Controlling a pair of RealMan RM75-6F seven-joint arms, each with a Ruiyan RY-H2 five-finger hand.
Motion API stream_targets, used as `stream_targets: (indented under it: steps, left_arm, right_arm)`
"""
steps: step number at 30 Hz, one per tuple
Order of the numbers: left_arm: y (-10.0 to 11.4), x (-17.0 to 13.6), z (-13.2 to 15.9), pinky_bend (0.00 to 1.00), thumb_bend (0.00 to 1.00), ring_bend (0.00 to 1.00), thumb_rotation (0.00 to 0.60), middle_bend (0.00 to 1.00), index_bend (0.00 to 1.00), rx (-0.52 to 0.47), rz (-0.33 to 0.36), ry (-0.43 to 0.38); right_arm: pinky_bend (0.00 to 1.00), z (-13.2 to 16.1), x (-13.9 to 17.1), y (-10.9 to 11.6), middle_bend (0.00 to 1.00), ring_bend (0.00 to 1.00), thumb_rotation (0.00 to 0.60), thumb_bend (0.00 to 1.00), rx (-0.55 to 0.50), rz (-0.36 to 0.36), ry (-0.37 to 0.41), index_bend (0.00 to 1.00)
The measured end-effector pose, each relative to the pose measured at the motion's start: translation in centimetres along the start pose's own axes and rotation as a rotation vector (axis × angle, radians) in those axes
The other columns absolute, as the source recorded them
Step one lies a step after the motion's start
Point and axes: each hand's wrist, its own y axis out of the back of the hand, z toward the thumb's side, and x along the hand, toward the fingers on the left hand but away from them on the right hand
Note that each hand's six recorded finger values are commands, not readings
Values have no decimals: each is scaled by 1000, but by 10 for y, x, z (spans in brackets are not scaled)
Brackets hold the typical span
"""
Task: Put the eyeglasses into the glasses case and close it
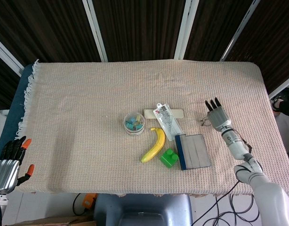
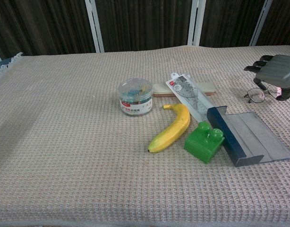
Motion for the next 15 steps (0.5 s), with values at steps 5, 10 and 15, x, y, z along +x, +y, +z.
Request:
stream_targets:
  steps: [5, 10, 15]
  left_arm:
    - [0, 0, -1, 32, 385, 0, 600, 0, 0, 1, -3, 3]
    - [0, -1, 0, 32, 396, 0, 600, 0, 0, 2, -2, 0]
    - [0, -1, 0, 32, 400, 0, 600, 0, 0, 5, -3, 0]
  right_arm:
    - [0, -1, -3, 3, 54, 0, 600, 394, -16, -10, -21, 614]
    - [0, 0, -6, 4, 58, 0, 600, 435, -31, -1, -30, 629]
    - [0, 2, -8, 5, 59, 0, 600, 451, -37, 1, -34, 634]
